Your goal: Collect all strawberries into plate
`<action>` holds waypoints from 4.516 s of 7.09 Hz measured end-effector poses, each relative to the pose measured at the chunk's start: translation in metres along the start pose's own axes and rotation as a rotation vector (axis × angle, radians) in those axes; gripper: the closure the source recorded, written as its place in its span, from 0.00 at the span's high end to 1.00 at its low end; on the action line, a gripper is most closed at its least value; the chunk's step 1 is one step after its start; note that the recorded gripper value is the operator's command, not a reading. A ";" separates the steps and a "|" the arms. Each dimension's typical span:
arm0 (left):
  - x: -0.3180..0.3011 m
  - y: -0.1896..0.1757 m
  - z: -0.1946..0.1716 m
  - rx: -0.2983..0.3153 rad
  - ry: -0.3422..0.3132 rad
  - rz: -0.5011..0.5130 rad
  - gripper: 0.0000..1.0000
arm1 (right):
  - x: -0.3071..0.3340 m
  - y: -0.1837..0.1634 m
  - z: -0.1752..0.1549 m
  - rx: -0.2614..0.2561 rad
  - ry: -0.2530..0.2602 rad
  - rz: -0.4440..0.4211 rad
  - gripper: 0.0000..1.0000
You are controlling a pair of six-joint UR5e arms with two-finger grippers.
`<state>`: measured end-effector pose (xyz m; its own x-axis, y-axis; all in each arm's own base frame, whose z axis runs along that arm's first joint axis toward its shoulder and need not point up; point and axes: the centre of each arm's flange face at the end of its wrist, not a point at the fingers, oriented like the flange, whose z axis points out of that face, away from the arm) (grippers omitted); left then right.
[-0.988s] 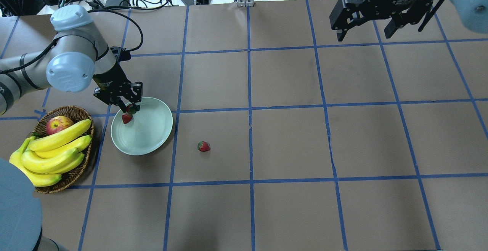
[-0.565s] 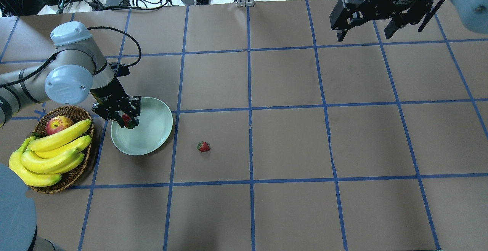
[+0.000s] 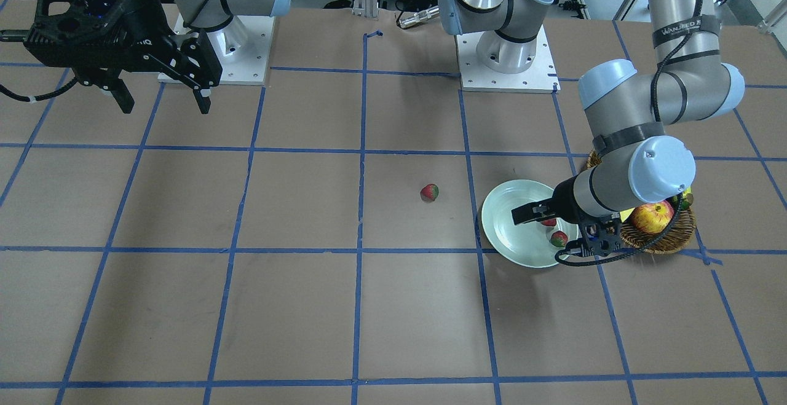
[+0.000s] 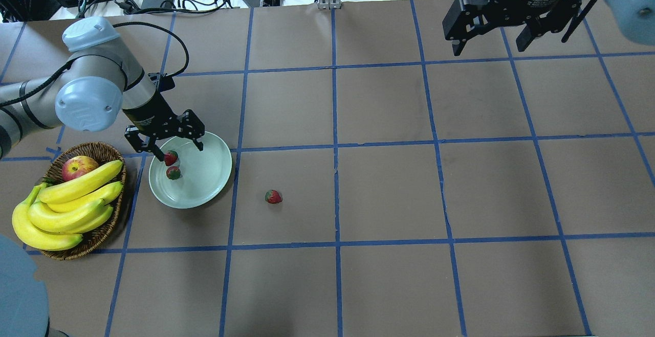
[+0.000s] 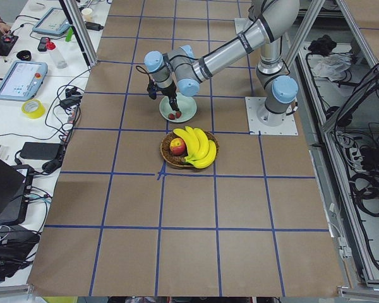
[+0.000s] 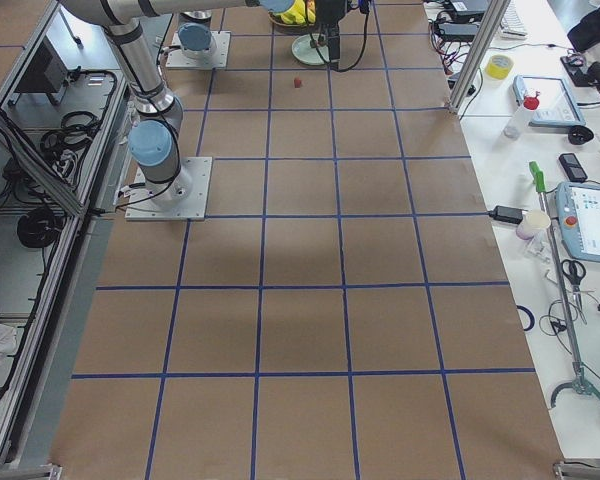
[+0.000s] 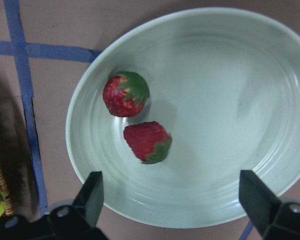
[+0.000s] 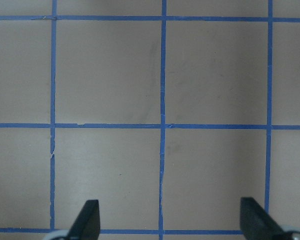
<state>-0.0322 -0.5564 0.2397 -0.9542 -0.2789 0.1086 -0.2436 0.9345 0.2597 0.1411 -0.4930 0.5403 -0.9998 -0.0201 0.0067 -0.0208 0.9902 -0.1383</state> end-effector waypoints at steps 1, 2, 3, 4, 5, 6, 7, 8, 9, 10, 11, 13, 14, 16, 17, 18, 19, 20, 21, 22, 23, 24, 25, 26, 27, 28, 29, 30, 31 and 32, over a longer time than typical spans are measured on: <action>0.029 0.009 0.000 -0.001 0.049 -0.060 1.00 | 0.000 0.000 0.000 0.000 0.000 0.001 1.00; 0.062 0.022 0.004 -0.005 0.059 -0.101 1.00 | 0.000 0.000 0.000 0.000 0.000 0.001 1.00; 0.098 0.038 0.012 -0.009 0.051 -0.126 1.00 | 0.000 0.000 0.000 0.000 0.000 0.000 1.00; 0.130 0.056 0.025 -0.004 0.043 -0.126 1.00 | 0.000 0.000 0.000 0.000 0.000 0.000 1.00; 0.148 0.069 0.042 0.000 0.039 -0.116 1.00 | 0.000 0.000 0.000 0.000 0.000 0.000 1.00; 0.154 0.079 0.060 -0.004 0.035 -0.106 1.00 | 0.000 0.000 0.000 0.000 0.000 0.000 1.00; 0.154 0.085 0.071 -0.011 0.028 -0.098 1.00 | 0.000 0.000 0.000 0.000 0.000 0.000 1.00; 0.153 0.088 0.076 -0.015 0.021 -0.094 1.00 | 0.000 0.000 0.000 0.000 0.000 0.000 1.00; 0.151 0.089 0.081 -0.021 0.014 -0.090 1.00 | 0.000 0.000 0.000 0.000 0.000 0.000 1.00; 0.149 0.091 0.089 -0.036 0.005 -0.084 1.00 | 0.000 0.000 0.000 0.000 0.000 0.000 1.00; 0.145 0.097 0.101 -0.061 -0.007 -0.076 1.00 | 0.000 0.000 0.000 0.000 0.000 0.000 1.00; 0.139 0.104 0.115 -0.091 -0.021 -0.066 0.46 | 0.001 0.000 0.001 -0.001 0.000 0.001 1.00; 0.139 0.105 0.116 -0.092 -0.021 -0.062 0.28 | 0.001 -0.001 0.001 -0.001 0.001 0.002 1.00; 0.139 0.103 0.117 -0.091 -0.022 -0.059 0.00 | 0.001 0.000 0.001 -0.001 0.001 -0.001 1.00; 0.139 0.102 0.115 -0.087 -0.020 -0.058 0.00 | 0.001 0.000 0.000 0.000 0.000 -0.003 1.00; 0.142 0.098 0.109 -0.073 -0.014 -0.056 0.00 | 0.001 -0.001 0.001 0.000 0.000 -0.003 1.00; 0.148 0.090 0.092 -0.043 -0.003 -0.051 0.00 | 0.001 -0.001 0.000 0.000 0.000 -0.003 1.00; 0.156 0.079 0.066 -0.009 0.010 -0.045 0.00 | 0.001 -0.001 0.000 0.000 0.000 -0.004 1.00; 0.158 0.067 0.035 0.028 0.003 -0.034 0.00 | 0.000 -0.001 0.000 0.000 -0.001 -0.004 1.00; 0.144 0.049 0.005 0.053 -0.022 -0.008 0.00 | 0.001 -0.001 0.001 0.000 0.000 -0.004 1.00; 0.113 0.028 -0.021 0.057 -0.042 0.037 0.00 | 0.001 -0.001 0.001 -0.001 0.000 -0.004 1.00; 0.076 0.011 -0.037 0.048 -0.072 0.085 0.00 | 0.000 -0.001 0.001 -0.001 -0.001 -0.004 1.00; 0.043 0.001 -0.037 0.025 -0.108 0.126 0.69 | 0.001 -0.001 0.001 -0.001 0.000 -0.004 1.00; 0.025 -0.001 -0.031 0.001 -0.121 0.152 1.00 | 0.001 -0.001 0.001 -0.002 0.000 -0.004 1.00; 0.018 0.000 -0.028 -0.007 -0.125 0.161 1.00 | 0.001 0.000 0.001 -0.002 0.000 -0.004 1.00; 0.015 0.001 -0.033 0.001 -0.125 0.161 1.00 | 0.001 0.000 0.001 -0.002 0.000 -0.004 1.00; 0.016 0.001 -0.045 0.026 -0.124 0.153 1.00 | 0.001 0.000 0.001 -0.001 0.000 -0.004 1.00; 0.018 0.000 -0.066 0.069 -0.126 0.133 1.00 | 0.001 0.000 0.001 0.000 0.000 -0.004 1.00; 0.021 0.000 -0.091 0.111 -0.127 0.111 1.00 | 0.001 -0.001 0.001 0.000 0.000 -0.004 1.00; 0.025 0.001 -0.121 0.156 -0.126 0.100 1.00 | 0.001 0.000 0.001 -0.001 0.000 -0.004 1.00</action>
<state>-0.0351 -0.5893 0.3591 -0.9868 -0.1620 0.0030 -0.1609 0.9818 0.1006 0.1406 -0.4936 0.5396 -0.9997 -0.0236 0.0073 -0.0244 0.9902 -0.1373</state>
